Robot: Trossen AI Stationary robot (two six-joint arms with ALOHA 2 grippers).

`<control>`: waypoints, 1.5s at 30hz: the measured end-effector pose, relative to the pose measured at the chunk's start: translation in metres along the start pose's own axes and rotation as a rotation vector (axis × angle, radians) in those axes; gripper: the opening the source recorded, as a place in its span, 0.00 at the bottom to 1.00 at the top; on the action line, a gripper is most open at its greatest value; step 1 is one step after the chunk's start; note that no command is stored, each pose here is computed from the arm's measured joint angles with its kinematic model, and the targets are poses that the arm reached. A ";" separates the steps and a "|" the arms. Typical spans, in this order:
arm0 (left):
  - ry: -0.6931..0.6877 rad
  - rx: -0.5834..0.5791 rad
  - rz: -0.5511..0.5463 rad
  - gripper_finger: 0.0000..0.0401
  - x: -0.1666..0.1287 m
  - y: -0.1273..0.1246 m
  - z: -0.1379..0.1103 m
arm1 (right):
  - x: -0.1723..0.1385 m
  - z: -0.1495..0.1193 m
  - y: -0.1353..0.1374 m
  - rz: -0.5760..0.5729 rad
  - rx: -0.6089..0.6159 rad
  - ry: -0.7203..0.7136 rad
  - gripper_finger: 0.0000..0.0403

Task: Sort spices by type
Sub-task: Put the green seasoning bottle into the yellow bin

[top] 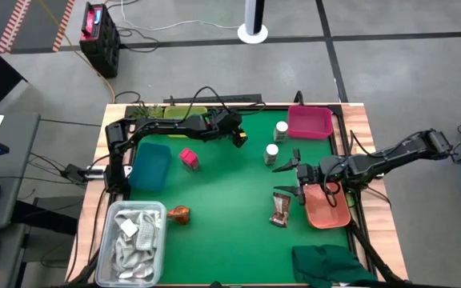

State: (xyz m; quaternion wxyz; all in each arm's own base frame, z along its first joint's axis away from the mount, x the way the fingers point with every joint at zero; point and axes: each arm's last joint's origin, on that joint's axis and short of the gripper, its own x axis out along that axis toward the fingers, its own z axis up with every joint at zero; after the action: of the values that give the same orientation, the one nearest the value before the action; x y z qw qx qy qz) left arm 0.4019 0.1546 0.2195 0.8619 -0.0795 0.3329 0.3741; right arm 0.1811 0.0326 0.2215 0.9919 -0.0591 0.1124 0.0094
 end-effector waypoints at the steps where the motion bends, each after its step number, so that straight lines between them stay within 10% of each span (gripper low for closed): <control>1: 0.014 -0.003 -0.003 0.82 0.000 0.000 -0.001 | 0.000 0.000 0.000 0.000 0.000 0.000 0.71; 21: 0.015 -0.044 -0.038 0.49 0.006 0.013 0.003 | 0.000 0.000 0.000 0.001 0.004 0.000 0.71; 45: -0.030 -0.033 -0.152 0.49 -0.062 0.027 0.029 | 0.000 0.000 0.000 0.001 0.012 0.000 0.71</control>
State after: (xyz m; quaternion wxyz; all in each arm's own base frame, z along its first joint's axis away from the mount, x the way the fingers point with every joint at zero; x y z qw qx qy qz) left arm 0.3671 0.1479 0.2842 0.8913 -0.1131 0.3067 0.3143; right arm 0.1812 0.0326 0.2215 0.9922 -0.0532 0.1125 0.0092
